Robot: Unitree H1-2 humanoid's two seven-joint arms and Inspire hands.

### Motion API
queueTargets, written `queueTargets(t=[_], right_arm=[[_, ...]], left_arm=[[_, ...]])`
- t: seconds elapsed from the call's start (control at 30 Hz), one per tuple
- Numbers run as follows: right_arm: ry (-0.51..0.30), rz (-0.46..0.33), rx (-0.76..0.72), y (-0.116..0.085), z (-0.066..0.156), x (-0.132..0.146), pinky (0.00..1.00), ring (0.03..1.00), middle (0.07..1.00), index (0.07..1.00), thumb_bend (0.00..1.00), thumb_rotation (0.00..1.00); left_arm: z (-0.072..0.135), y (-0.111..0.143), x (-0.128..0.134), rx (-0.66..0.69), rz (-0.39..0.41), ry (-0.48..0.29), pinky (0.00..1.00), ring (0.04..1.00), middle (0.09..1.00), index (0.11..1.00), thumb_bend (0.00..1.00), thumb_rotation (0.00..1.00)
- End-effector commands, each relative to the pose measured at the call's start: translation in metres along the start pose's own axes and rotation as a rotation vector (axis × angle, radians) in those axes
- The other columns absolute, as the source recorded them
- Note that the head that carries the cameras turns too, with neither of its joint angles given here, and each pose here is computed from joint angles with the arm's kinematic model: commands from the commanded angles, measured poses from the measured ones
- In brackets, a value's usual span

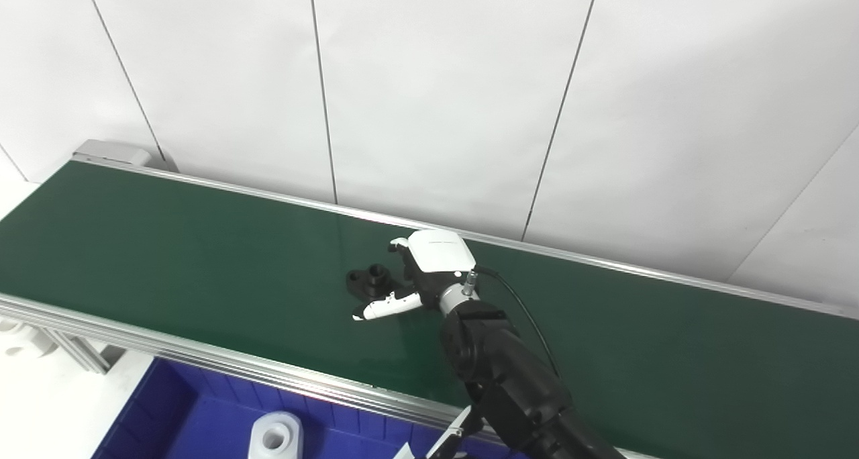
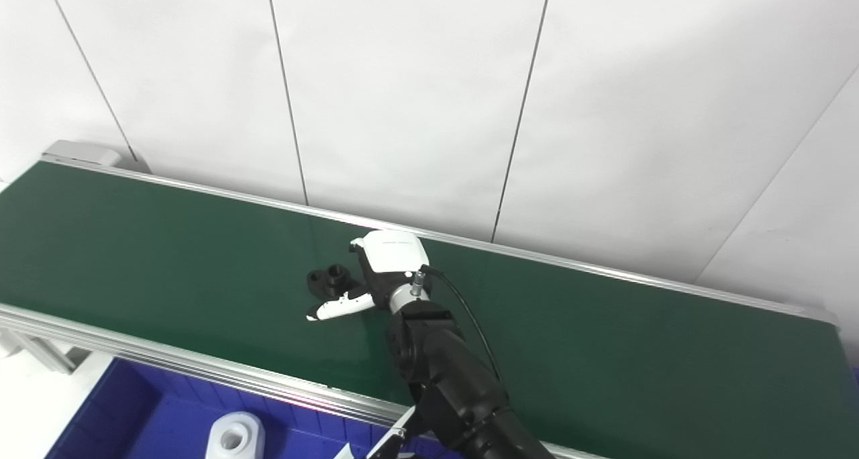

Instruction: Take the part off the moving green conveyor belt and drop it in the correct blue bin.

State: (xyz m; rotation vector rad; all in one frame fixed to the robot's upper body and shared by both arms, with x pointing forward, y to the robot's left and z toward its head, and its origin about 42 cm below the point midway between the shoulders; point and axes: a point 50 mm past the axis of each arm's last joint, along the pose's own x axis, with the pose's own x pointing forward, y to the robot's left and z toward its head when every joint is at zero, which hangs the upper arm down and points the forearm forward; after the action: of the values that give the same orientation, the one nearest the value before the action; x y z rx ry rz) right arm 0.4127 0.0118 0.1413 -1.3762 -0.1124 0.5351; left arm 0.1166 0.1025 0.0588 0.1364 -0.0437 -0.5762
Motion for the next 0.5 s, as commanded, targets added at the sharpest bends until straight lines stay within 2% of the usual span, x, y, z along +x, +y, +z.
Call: queueTargets(t=[0.0, 0.13, 0.27, 0.47], right_arm=[[-0.039, -0.063, -0.016, -0.022, 0.013, 0.006, 0.34, 0.448, 0.599, 0.854, 1.00, 0.78], [-0.027, -0.047, -0.064, -0.018, 0.009, 0.008, 0.33, 0.456, 0.625, 0.836, 1.00, 0.77], [0.005, -0.015, -0.097, -0.012, -0.007, 0.007, 0.39, 0.538, 0.699, 0.833, 1.00, 0.72], [0.053, 0.019, -0.126, -0.006, -0.031, 0.005, 0.37, 0.512, 0.674, 0.802, 0.96, 0.67]], left_arm=[[0.026, -0.039, 0.013, -0.067, -0.010, -0.084, 0.78, 0.965, 1.000, 1.000, 0.96, 0.66], [0.031, -0.041, 0.010, -0.070, -0.008, -0.083, 0.75, 0.946, 1.000, 1.000, 0.96, 0.67], [0.034, -0.039, 0.008, -0.070, -0.007, -0.081, 0.80, 0.980, 1.000, 1.000, 0.96, 0.67], [0.033, -0.036, 0.004, -0.080, -0.018, -0.078, 0.80, 0.979, 1.000, 1.000, 0.97, 0.66]])
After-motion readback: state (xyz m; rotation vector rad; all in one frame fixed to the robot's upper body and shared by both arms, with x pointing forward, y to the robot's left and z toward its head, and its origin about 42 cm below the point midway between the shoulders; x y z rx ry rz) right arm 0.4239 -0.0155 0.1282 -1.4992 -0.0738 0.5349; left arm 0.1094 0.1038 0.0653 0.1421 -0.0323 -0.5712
